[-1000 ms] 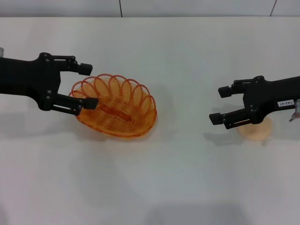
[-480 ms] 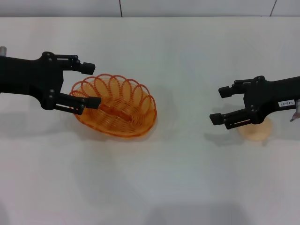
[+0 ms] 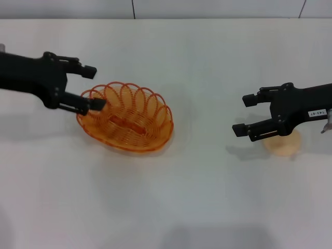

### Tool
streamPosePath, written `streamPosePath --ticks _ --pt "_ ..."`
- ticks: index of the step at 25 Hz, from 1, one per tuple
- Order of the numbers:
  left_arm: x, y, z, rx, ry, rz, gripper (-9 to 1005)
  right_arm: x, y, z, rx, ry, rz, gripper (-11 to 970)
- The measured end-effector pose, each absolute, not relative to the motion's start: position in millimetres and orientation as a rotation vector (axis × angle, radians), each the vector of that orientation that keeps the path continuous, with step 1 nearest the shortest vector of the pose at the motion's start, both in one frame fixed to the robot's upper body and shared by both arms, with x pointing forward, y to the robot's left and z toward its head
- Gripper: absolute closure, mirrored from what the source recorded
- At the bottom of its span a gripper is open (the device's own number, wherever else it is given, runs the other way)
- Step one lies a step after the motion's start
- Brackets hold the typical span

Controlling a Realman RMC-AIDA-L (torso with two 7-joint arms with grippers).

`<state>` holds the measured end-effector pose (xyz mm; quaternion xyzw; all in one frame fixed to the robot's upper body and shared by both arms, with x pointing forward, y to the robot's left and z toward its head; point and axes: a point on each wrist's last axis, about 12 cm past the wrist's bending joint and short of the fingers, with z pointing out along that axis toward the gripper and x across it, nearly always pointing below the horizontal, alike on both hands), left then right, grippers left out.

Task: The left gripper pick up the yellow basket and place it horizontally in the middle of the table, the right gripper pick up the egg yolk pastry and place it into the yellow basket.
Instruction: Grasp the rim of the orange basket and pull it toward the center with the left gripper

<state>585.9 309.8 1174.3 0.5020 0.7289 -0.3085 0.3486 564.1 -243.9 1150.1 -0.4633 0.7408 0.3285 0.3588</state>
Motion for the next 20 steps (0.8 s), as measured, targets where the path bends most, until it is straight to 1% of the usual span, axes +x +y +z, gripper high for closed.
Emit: streamPosePath --ticks 3,4,7,8,20 --pt "594 313 1182 1.276 1.946 -0.770 133 564 -244 1150 -1.196 1.909 0.846 87" --pt "600 317 1189 1.234 1.996 -0.741 134 564 -244 1150 -1.196 1.909 0.846 87" --pt "606 322 1195 1.189 2.045 -0.716 134 564 -244 1150 -1.188 1.906 0.848 87" --pt "612 325 1202 1.140 2.094 -0.693 134 565 -244 1150 -1.186 1.905 0.847 87" --pt "624 319 1208 1.052 2.365 -0.602 134 566 -242 1152 -1.166 1.895 0.855 87"
